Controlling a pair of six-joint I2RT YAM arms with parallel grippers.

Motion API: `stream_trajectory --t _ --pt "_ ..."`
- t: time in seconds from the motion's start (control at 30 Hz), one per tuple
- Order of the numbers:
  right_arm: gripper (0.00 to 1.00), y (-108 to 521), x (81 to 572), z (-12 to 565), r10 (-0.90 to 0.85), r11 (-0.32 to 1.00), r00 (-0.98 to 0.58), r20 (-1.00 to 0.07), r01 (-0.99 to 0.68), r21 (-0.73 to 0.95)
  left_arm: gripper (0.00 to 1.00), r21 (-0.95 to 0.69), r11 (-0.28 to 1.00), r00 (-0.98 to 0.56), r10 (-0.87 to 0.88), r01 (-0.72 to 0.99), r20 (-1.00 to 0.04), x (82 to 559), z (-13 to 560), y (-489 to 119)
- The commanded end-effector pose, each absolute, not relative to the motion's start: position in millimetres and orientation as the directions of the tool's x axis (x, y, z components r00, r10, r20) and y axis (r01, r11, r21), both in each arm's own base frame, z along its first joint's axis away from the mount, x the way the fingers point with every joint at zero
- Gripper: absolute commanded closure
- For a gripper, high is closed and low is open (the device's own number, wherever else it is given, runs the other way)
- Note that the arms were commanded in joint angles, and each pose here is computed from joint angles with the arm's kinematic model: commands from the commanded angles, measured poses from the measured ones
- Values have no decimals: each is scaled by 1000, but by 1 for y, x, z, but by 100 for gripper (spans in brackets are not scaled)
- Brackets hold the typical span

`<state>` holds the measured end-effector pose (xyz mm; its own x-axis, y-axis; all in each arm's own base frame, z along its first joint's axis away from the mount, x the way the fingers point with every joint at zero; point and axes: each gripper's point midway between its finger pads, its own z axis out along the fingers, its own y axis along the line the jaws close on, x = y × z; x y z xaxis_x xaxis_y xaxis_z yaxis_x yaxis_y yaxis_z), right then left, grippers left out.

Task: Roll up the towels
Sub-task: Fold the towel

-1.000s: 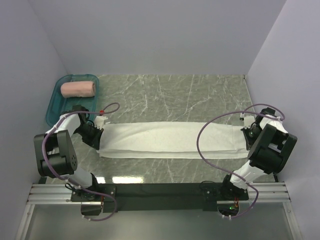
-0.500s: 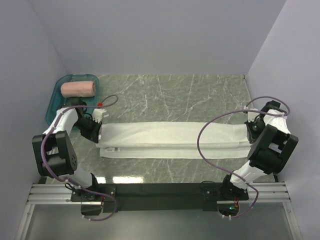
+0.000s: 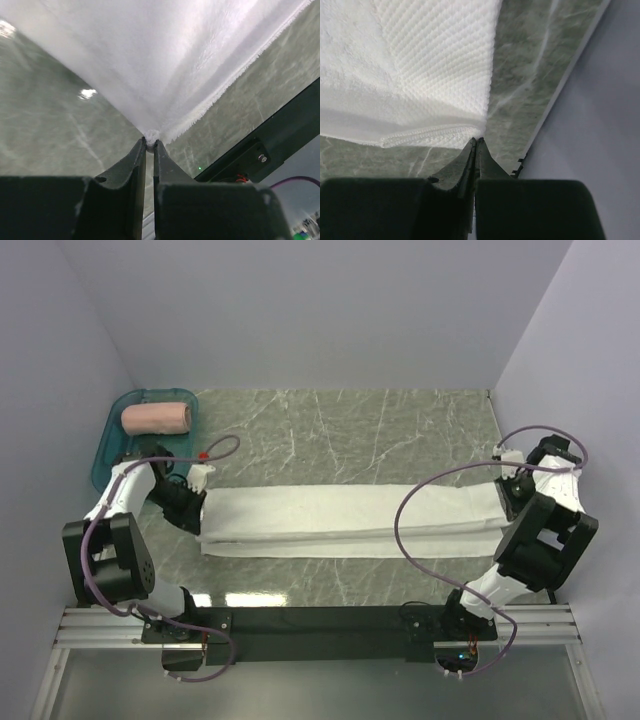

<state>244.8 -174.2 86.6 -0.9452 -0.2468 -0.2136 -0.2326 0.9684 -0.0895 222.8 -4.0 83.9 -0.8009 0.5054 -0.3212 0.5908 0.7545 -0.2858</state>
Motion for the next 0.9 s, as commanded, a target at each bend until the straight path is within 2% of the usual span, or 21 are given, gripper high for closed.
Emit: stream_trajectory --t 0.0,0.27,0.3,0.33,0.37,0.4,0.43,0.47,0.7,0.87 --pt "100 -193 235 70 -266 957 -953 -145 -244 -156 100 -260 755 -795 535 602 -287 212 66 1" --pt "98 -186 222 43 -250 964 -964 -94 -240 -112 99 -244 798 -831 500 552 -245 217 35 8" --pt "88 -185 221 43 -249 965 -964 -90 -239 -106 88 -272 790 -834 494 549 -246 215 37 3" --pt "70 -183 218 46 -247 966 -965 -87 -239 -96 81 -269 780 -823 506 565 -260 219 42 4" --pt "62 -183 217 49 -249 966 -964 -92 -240 -96 75 -274 772 -816 511 574 -270 218 49 2" --pt "53 -183 216 56 -248 967 -963 -102 -240 -86 64 -290 762 -813 513 579 -277 215 55 -2" --pt "47 -181 218 66 -250 967 -960 -129 -240 -90 59 -290 758 -808 513 584 -289 215 62 -3" --pt "40 -181 219 74 -248 967 -958 -141 -238 -89 49 -259 747 -783 525 612 -333 223 77 -3" --pt "39 -167 250 137 -219 975 -930 -295 -216 -43 49 -210 756 -752 497 620 -432 248 128 -7" --pt "47 -152 274 124 -217 975 -929 -300 -222 -17 53 -178 794 -763 455 581 -460 279 123 -10"
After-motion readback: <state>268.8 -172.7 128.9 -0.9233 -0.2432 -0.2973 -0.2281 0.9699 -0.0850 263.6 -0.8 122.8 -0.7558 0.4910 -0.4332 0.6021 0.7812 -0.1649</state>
